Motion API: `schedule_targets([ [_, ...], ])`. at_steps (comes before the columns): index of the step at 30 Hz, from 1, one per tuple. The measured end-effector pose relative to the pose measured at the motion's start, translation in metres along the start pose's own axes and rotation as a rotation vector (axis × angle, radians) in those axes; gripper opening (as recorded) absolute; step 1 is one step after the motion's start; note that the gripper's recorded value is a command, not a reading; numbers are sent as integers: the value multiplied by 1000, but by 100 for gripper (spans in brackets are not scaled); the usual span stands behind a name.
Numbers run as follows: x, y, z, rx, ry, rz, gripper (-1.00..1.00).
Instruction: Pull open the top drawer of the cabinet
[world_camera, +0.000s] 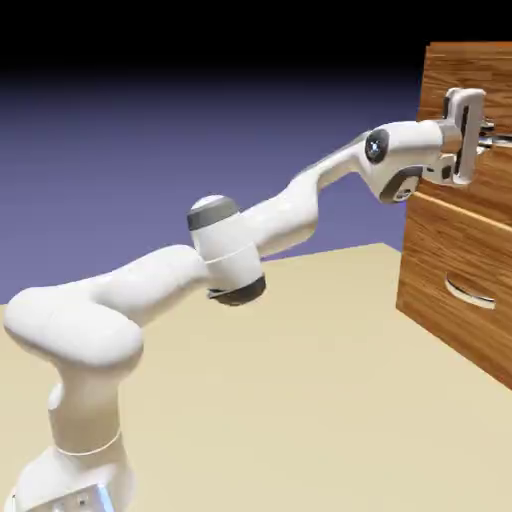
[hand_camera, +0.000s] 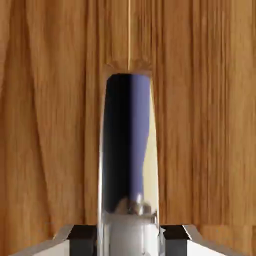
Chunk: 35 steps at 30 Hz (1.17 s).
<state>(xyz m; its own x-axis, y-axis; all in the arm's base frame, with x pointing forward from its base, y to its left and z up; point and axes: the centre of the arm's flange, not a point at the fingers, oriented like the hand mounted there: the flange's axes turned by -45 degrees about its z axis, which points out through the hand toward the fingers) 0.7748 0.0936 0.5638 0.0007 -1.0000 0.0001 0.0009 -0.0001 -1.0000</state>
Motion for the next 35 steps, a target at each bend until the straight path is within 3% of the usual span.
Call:
schedule_targets([
  [16, 0, 0, -89, 0, 0, 0, -100],
  [32, 0, 0, -234, 1, -1, 0, -100],
  [33, 0, 0, -235, 1, -1, 0, 100],
  [35, 0, 0, -235, -1, 0, 0, 100],
])
